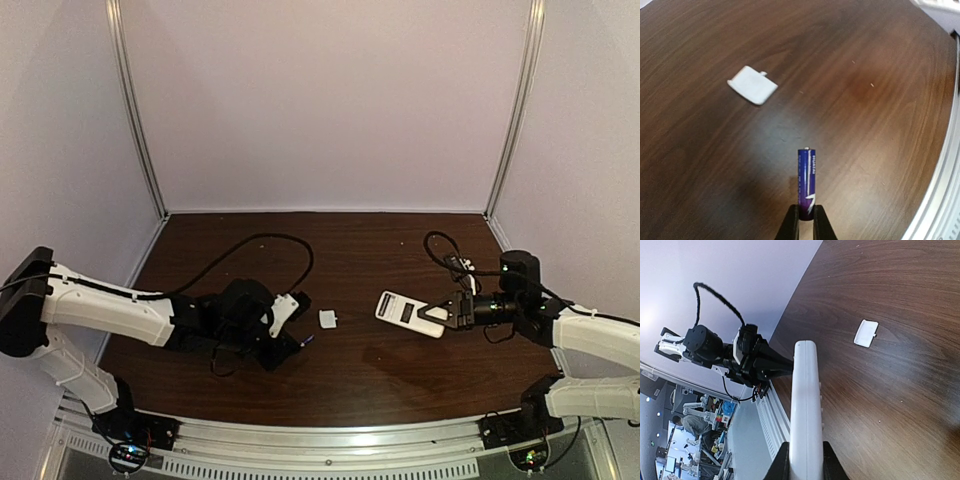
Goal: Load the batteries into the remote control
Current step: Place the battery at the center of the board, then move the battery to the center of the board, then pick up the battery from the center of the board.
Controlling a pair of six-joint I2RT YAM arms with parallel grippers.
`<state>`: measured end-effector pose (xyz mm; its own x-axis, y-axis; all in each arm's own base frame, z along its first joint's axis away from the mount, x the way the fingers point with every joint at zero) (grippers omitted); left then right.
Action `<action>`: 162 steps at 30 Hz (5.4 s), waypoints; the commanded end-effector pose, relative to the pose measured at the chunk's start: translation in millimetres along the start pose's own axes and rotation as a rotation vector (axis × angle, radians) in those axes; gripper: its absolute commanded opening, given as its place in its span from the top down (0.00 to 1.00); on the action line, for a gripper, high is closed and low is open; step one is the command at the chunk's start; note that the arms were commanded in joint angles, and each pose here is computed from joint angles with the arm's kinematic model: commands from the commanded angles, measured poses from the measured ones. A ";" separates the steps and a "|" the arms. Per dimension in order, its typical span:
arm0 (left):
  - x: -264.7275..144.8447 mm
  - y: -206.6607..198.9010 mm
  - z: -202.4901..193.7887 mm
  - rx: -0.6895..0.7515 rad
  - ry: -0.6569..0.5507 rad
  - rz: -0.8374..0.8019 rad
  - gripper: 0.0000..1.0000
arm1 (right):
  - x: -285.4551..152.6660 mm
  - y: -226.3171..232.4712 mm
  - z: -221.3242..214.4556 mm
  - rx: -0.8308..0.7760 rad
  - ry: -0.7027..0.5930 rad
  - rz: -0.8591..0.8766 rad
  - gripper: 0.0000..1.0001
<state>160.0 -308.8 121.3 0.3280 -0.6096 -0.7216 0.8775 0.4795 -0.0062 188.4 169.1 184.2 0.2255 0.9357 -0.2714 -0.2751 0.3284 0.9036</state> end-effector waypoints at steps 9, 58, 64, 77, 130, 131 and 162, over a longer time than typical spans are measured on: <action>-6.6 37.8 -3.1 -0.450 -0.116 0.181 1.00 | 9.2 45.7 -6.0 -0.255 0.047 0.096 1.00; 70.1 17.0 21.6 -0.567 0.037 -0.024 0.42 | 2.8 55.8 -14.9 -0.333 0.030 0.060 1.00; 78.7 6.7 35.1 -0.510 -0.003 -0.113 0.40 | 2.3 56.0 -14.8 -0.337 0.025 0.058 1.00; 92.9 5.1 62.4 -0.472 -0.050 -0.147 0.44 | -0.9 56.6 -15.7 -0.333 0.015 0.043 1.00; 124.5 46.7 56.0 1.017 0.177 -0.438 0.51 | -5.2 51.9 -13.6 -0.306 0.003 0.038 1.00; 125.7 45.6 56.2 1.024 0.178 -0.437 0.51 | -5.0 51.8 -13.4 -0.305 0.004 0.038 1.00; 89.7 24.9 -12.7 0.527 0.435 -0.391 0.96 | 3.1 30.7 -10.0 -0.222 0.009 -0.046 1.00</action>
<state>218.5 -356.2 68.2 -0.1050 -0.4060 -0.9078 0.9657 -0.2597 0.0045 165.1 184.1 214.2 0.2050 0.9350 -0.2895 -0.4940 0.3542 0.7941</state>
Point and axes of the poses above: each gripper's point midway between its finger pads, its own x axis out along the fingers, its own y axis along the line the jaws close on, z = x × y, the point moved 6 cm from there along -x, back along the fingers, and after that the axes turned 12 degrees about x, right-handed, at the moved point
